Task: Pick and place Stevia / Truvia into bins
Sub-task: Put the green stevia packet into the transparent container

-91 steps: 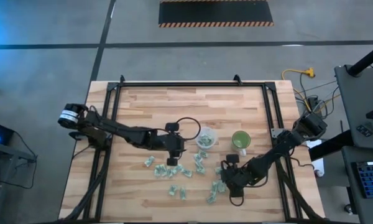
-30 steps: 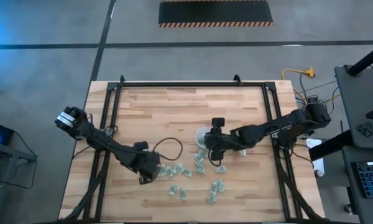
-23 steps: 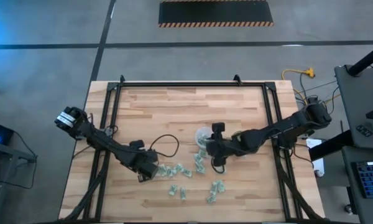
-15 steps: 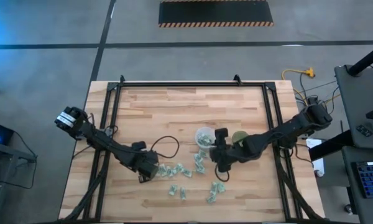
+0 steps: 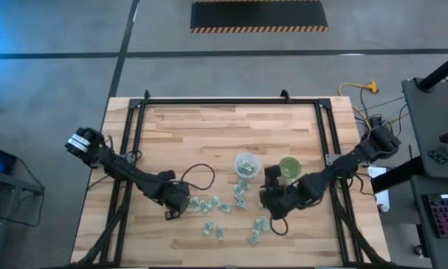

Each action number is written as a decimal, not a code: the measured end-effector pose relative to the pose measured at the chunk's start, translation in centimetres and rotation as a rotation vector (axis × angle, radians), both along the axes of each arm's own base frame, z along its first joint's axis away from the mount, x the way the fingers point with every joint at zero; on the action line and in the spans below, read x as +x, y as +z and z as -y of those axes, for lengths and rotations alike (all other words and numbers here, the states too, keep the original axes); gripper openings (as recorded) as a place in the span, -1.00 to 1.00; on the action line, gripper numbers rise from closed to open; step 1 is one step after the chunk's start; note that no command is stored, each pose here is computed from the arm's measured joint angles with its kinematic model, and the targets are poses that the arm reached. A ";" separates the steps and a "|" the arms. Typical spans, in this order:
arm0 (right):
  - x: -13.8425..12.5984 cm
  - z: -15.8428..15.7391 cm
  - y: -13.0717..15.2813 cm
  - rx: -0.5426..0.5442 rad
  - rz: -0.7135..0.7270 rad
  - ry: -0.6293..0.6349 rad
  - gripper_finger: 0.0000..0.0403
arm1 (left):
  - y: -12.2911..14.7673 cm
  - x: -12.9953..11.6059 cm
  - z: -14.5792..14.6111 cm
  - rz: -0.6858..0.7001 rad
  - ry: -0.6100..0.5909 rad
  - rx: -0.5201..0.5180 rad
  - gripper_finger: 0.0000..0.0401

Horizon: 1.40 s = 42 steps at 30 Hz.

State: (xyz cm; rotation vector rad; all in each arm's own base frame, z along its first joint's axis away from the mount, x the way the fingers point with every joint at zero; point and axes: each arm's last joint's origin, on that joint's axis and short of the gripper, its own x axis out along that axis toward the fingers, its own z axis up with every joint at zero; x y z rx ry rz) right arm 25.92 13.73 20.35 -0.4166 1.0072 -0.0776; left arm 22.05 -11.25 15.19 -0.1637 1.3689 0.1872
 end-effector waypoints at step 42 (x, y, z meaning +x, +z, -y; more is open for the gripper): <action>-2.2 -3.3 -0.1 0.101 0.035 -0.033 -0.66 | 5.1 14.1 -9.8 0.805 -0.384 0.482 -1.00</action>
